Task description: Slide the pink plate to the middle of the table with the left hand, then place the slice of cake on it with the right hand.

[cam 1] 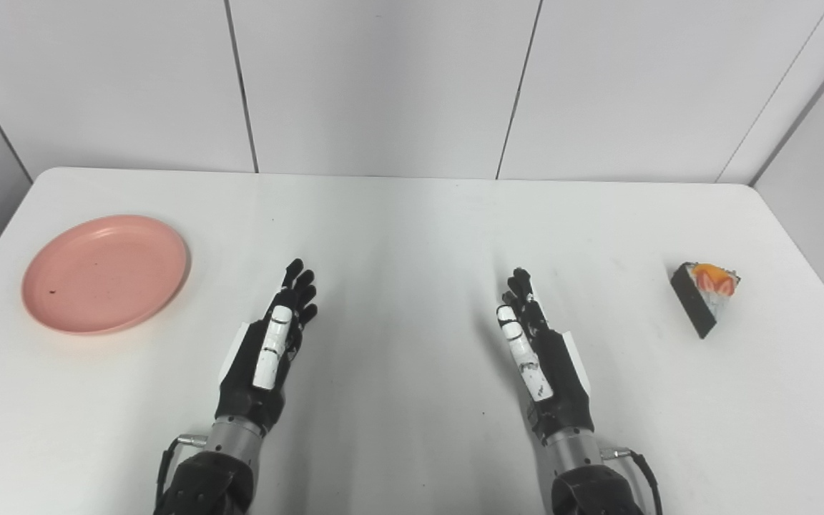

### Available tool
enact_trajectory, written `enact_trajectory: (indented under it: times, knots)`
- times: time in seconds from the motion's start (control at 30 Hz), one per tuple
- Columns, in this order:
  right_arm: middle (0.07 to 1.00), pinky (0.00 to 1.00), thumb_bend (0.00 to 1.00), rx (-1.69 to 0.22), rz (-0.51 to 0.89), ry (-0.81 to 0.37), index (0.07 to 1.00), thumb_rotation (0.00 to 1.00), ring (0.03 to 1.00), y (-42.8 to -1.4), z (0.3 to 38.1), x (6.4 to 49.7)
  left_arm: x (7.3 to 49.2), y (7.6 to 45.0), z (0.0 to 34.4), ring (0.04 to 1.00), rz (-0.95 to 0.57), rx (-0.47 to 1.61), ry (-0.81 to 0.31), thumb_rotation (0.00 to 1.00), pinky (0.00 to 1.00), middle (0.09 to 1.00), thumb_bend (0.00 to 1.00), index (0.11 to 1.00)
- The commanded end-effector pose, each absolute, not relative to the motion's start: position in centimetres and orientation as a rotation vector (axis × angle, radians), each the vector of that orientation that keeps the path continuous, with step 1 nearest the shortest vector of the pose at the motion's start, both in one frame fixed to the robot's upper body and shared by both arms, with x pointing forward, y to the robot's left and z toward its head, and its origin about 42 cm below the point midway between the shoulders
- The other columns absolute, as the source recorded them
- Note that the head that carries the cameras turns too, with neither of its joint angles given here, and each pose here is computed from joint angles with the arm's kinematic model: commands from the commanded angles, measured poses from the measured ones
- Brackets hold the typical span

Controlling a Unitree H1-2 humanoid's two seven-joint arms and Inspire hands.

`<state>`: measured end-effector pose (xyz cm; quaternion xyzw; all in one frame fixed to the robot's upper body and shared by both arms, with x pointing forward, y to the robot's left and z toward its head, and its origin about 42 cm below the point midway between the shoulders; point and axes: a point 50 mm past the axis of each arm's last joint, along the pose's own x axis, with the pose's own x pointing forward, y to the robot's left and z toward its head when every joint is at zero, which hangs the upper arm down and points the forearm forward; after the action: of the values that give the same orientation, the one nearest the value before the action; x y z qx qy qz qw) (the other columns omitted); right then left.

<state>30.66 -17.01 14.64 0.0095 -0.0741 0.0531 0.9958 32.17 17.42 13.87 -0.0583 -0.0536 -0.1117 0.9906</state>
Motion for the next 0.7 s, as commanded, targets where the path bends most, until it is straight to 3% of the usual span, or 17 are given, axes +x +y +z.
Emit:
enact_trajectory:
  times: [0.0, 0.27, 0.33, 0.37, 0.53, 0.67]
  knots:
    - [1.000, 1.00, 0.56, 0.019, 0.109, -0.218, 1.000, 0.80, 1.000, -17.0, 15.9, 31.0, 32.3, 17.2, 14.2, 1.000, -0.226, -0.112, -0.116, 1.00, 1.00, 1.000, 0.66, 1.000]
    - [1.000, 1.00, 0.54, 0.009, 0.111, -0.223, 1.000, 0.84, 1.000, -19.7, 14.9, 30.6, 33.9, 15.0, 13.9, 1.000, -0.128, -0.165, -0.167, 1.00, 1.00, 1.000, 0.64, 1.000]
    - [1.000, 1.00, 0.53, 0.034, 0.093, -0.229, 1.000, 0.84, 1.000, -20.2, 14.5, 30.6, 34.9, 14.8, 14.2, 0.992, -0.070, -0.203, -0.200, 0.95, 1.00, 0.988, 0.63, 0.981]
    - [1.000, 1.00, 0.52, 0.049, 0.079, -0.233, 1.000, 0.77, 1.000, -20.4, 14.4, 30.6, 35.3, 14.8, 14.4, 0.987, -0.048, -0.222, -0.214, 0.93, 1.00, 0.980, 0.63, 0.969]
    - [1.000, 1.00, 0.50, 0.080, 0.061, -0.230, 1.000, 0.75, 1.000, -21.1, 14.0, 30.8, 38.3, 17.0, 16.4, 1.000, -0.019, -0.193, -0.280, 1.00, 1.00, 1.000, 0.72, 0.999]
    - [1.000, 1.00, 0.44, 0.074, 0.084, -0.222, 1.000, 0.84, 1.000, -21.2, 14.1, 30.7, 39.4, 19.4, 18.6, 0.999, 0.049, -0.185, -0.327, 1.00, 1.00, 0.983, 0.74, 0.979]
